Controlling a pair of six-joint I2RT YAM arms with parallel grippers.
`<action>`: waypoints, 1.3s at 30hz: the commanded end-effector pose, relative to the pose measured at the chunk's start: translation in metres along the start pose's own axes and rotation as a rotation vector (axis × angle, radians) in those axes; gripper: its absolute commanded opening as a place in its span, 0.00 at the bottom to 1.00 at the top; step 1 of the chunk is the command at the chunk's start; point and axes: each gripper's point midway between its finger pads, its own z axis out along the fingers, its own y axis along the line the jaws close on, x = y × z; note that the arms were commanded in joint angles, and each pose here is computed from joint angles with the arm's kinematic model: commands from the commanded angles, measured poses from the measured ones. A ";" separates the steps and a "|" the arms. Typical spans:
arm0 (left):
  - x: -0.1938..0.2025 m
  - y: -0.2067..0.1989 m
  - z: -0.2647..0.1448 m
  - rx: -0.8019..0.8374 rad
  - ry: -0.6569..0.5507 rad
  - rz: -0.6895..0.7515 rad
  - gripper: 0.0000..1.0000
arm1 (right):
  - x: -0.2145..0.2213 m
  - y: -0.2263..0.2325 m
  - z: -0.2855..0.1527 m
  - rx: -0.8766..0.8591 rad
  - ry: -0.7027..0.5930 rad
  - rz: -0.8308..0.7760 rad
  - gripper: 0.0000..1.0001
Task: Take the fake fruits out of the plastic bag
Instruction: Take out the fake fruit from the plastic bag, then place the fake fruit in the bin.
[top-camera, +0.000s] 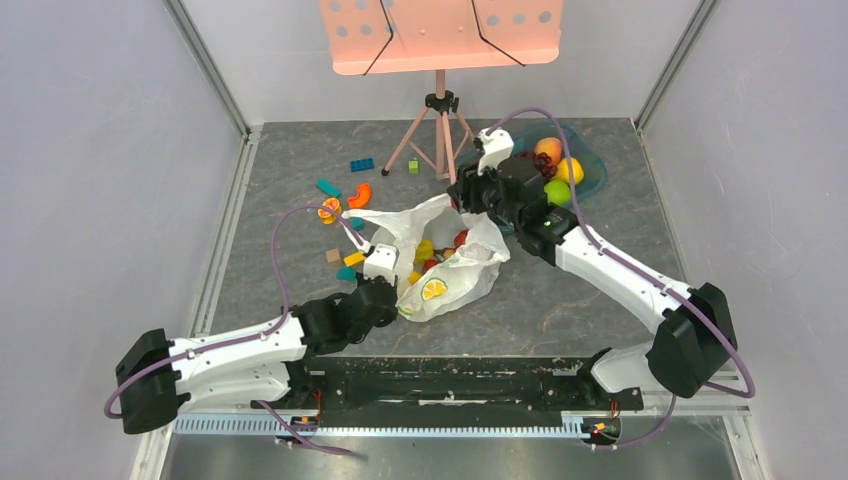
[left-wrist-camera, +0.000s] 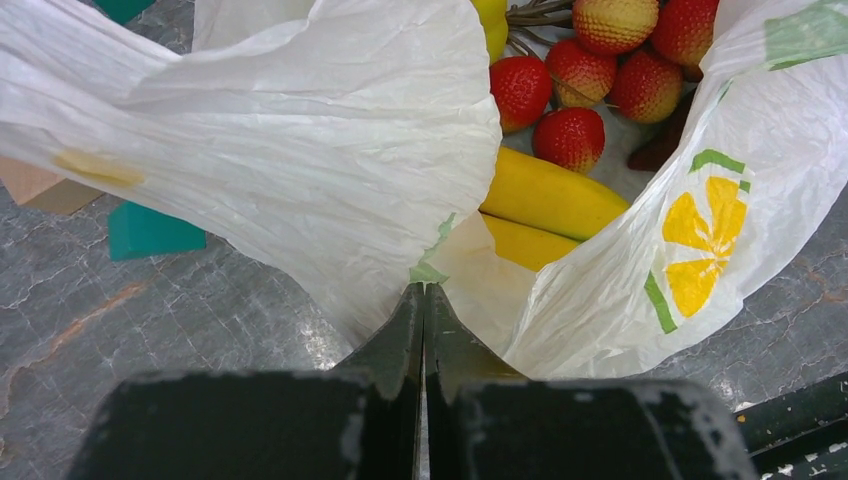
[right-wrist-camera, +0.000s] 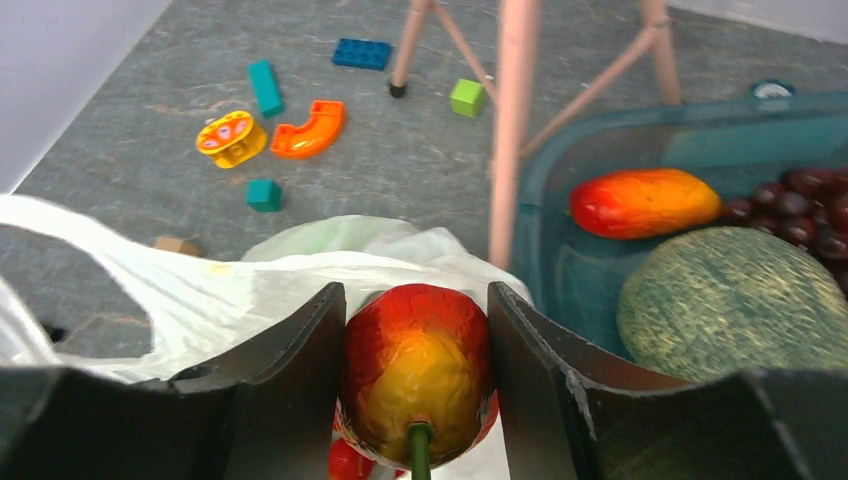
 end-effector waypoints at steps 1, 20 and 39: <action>-0.009 0.000 -0.003 -0.003 -0.026 -0.051 0.02 | -0.020 -0.032 -0.013 0.044 -0.028 0.062 0.36; -0.011 0.001 -0.006 0.041 -0.046 -0.041 0.03 | 0.006 -0.233 -0.023 0.497 -0.028 0.241 0.36; -0.019 0.004 -0.006 0.022 -0.071 -0.066 0.03 | 0.035 -0.338 0.023 0.795 0.137 0.139 0.37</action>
